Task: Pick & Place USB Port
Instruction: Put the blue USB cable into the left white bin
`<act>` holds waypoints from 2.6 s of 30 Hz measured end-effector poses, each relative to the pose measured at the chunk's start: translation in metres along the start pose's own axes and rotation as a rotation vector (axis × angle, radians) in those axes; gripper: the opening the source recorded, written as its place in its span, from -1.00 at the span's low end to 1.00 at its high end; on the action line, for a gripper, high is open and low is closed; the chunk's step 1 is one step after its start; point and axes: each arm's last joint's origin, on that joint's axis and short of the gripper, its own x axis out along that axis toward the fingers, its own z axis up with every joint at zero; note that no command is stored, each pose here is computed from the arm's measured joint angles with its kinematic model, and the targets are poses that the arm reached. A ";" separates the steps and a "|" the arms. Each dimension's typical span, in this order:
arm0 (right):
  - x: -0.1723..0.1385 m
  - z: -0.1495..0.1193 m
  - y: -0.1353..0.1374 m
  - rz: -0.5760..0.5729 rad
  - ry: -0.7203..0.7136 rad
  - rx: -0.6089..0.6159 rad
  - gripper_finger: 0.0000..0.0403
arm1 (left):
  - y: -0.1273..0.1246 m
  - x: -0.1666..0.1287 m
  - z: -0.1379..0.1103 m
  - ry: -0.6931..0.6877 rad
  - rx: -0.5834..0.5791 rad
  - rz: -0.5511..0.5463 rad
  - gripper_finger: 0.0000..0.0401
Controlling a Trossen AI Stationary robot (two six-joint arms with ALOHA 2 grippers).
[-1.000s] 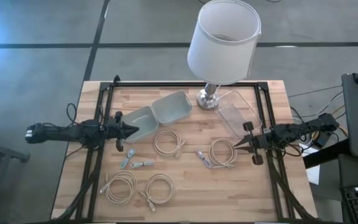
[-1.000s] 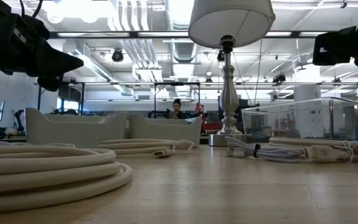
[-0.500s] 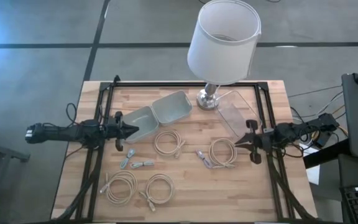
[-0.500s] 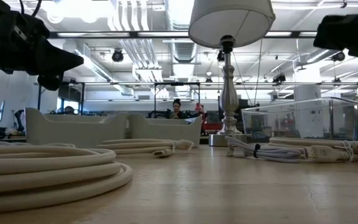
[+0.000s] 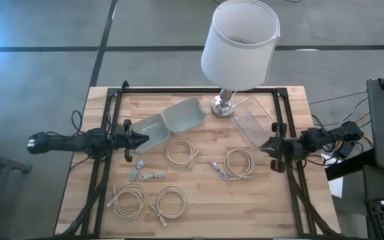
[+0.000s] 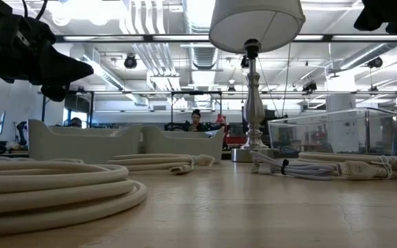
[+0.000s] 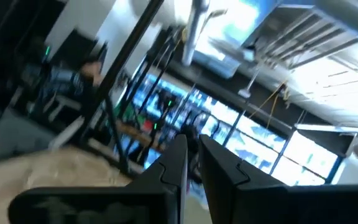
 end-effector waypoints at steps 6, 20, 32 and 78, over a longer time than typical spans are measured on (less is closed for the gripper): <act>0.000 0.006 -0.005 -0.072 -0.051 0.136 -0.81 | 0.000 0.000 0.000 0.001 0.001 0.000 -0.79; 0.032 0.020 -0.019 -0.274 0.233 0.266 -0.52 | 0.000 0.000 0.000 0.002 0.002 0.000 -0.79; 0.111 0.030 -0.018 -0.180 0.509 0.239 -0.13 | 0.000 0.000 0.000 0.002 0.002 0.000 -0.78; 0.169 -0.038 0.009 -0.076 1.226 0.656 -0.07 | -0.015 -0.002 0.052 -0.104 -0.093 -0.149 -0.34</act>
